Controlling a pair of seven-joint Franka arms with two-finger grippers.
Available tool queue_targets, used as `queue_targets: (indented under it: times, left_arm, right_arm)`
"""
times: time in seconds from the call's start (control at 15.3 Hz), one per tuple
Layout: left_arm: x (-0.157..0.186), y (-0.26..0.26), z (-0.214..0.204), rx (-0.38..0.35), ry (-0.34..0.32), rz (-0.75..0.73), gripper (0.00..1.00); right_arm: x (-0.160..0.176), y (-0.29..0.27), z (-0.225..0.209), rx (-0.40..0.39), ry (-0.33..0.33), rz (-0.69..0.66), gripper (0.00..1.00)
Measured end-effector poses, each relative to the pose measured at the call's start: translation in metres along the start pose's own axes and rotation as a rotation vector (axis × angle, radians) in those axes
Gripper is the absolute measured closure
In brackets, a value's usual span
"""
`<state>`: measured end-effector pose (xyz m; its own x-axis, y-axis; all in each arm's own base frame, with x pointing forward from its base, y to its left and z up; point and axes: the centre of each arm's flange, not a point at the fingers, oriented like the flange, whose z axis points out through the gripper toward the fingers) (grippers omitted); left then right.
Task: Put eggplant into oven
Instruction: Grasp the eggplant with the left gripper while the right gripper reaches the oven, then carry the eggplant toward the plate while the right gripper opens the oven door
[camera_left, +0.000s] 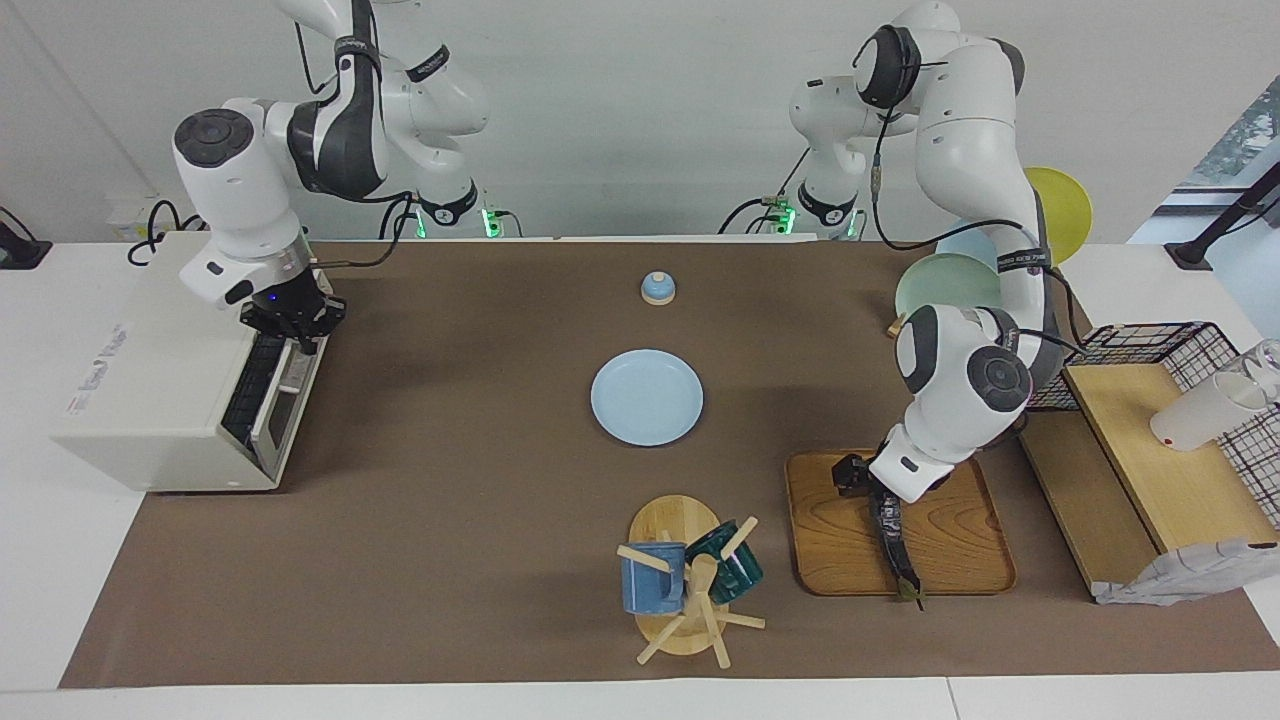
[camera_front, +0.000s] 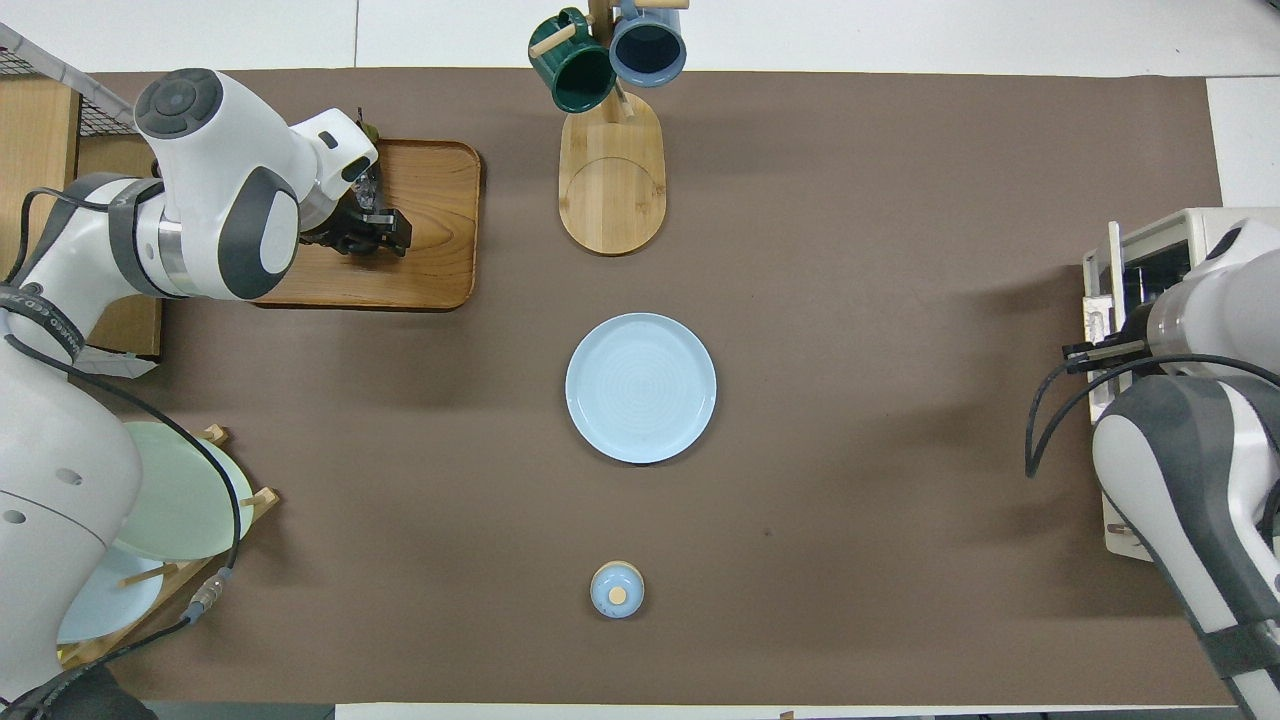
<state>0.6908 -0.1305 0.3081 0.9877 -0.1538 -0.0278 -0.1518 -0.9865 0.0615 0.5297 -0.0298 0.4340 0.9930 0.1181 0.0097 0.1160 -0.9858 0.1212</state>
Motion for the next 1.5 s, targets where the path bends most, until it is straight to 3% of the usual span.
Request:
queue_targets:
  times: [0.13,0.46,0.72,0.92,1.05,1.18,1.5]
  left_arm:
    - [0.0,-0.004,-0.001,0.001,0.002,0.0,0.59]
    - [0.002,-0.003,-0.019,-0.03,0.009,-0.019,0.59]
    - [-0.019,0.015,-0.084,-0.059,-0.031,-0.024,0.59]
    - [-0.055,0.071,-0.134,-0.047,-0.091,-0.021,0.59]
    - [-0.085,0.127,-0.142,-0.056,-0.122,0.0,0.59]
    - [-0.115,0.186,-0.133,-0.055,-0.148,0.012,0.59]
    - [-0.185,0.292,-0.071,-0.07,-0.084,0.057,0.59]
  right_arm:
    - [0.005,-0.014,0.015,0.033,0.008,0.008,0.99]
    - [0.019,-0.034,0.055,0.074,0.019,0.02,0.99]
    - [0.019,-0.041,0.068,0.08,0.042,0.021,0.99]
    - [0.015,-0.042,0.079,0.106,0.065,0.05,0.99]
    - [0.013,-0.046,0.092,0.115,0.08,0.058,0.99]
    - [0.014,-0.049,0.106,0.119,0.077,0.064,0.99]
    - [0.016,-0.053,0.117,0.14,0.067,0.106,0.99]
